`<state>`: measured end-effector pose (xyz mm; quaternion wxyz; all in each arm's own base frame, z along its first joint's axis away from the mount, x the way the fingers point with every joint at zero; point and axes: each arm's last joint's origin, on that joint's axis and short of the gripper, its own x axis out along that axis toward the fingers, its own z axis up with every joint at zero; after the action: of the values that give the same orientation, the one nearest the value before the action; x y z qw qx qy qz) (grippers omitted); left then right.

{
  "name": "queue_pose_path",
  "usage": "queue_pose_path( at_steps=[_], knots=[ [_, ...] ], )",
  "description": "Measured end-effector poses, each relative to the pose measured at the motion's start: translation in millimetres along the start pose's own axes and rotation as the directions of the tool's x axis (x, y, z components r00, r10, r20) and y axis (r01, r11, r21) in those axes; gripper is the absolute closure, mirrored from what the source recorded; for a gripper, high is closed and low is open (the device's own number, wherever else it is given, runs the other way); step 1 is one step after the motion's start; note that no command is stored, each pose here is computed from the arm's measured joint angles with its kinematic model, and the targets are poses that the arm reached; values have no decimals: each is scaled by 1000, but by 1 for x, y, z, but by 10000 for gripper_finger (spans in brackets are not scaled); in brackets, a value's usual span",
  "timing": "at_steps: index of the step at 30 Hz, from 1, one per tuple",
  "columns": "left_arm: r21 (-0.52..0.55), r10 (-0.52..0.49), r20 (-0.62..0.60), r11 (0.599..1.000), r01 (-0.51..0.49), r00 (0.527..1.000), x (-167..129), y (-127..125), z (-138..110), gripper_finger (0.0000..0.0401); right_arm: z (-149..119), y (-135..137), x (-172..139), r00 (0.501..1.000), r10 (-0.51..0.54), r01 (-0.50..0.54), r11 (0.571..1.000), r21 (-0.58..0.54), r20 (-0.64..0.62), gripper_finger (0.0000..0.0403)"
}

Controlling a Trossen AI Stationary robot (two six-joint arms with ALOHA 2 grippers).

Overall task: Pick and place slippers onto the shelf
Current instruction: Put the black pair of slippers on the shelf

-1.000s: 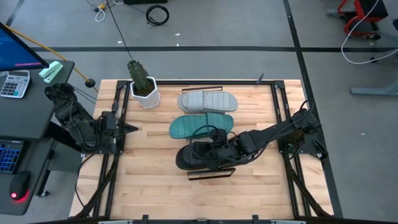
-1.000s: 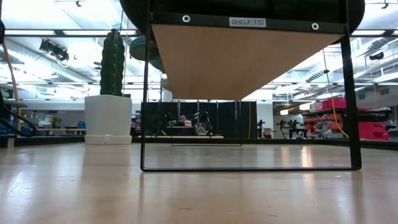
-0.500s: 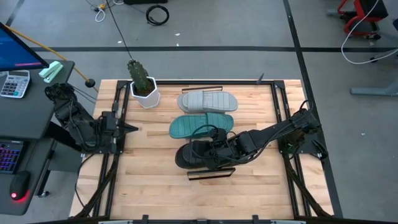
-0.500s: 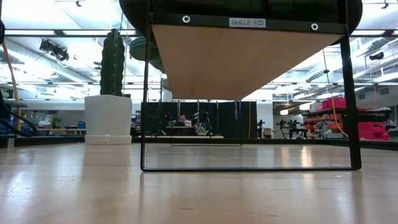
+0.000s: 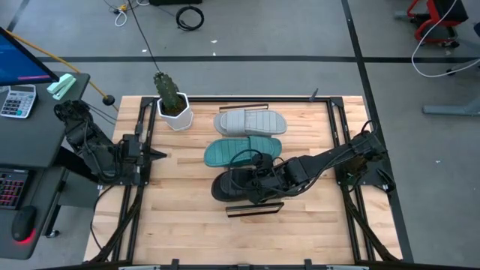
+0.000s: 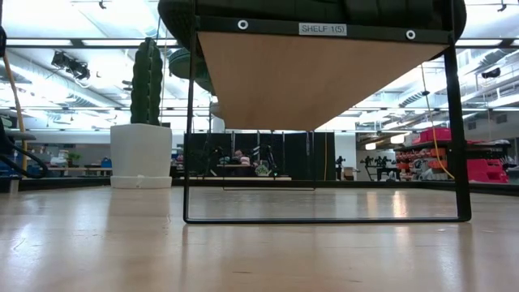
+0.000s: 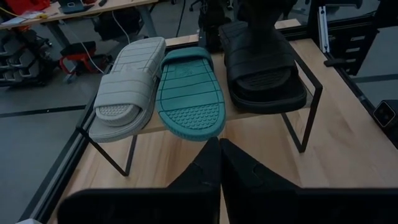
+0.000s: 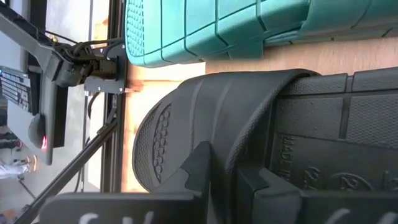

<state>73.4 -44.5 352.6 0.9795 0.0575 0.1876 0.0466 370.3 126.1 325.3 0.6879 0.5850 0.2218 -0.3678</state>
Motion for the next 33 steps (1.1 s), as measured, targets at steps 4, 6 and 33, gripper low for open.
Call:
queue_pose_path(
  at_steps=[4, 6, 33],
  knots=[
    [0, 0, 0, 1000, 0, 1000, 0, 0, 0, 383, 0, 0, 0, 1000, 0, 0, 1000, -2, 0, 364],
    [0, 0, 0, 1000, 0, 1000, 0, 0, 0, 376, 0, 0, 0, 1000, -1, 1, 1000, -2, 0, 363],
    [2, 0, 0, 1000, 0, 1000, 0, 0, 0, 392, -2, 0, 0, 998, -12, 14, 1000, 22, -62, 279]
  ],
)
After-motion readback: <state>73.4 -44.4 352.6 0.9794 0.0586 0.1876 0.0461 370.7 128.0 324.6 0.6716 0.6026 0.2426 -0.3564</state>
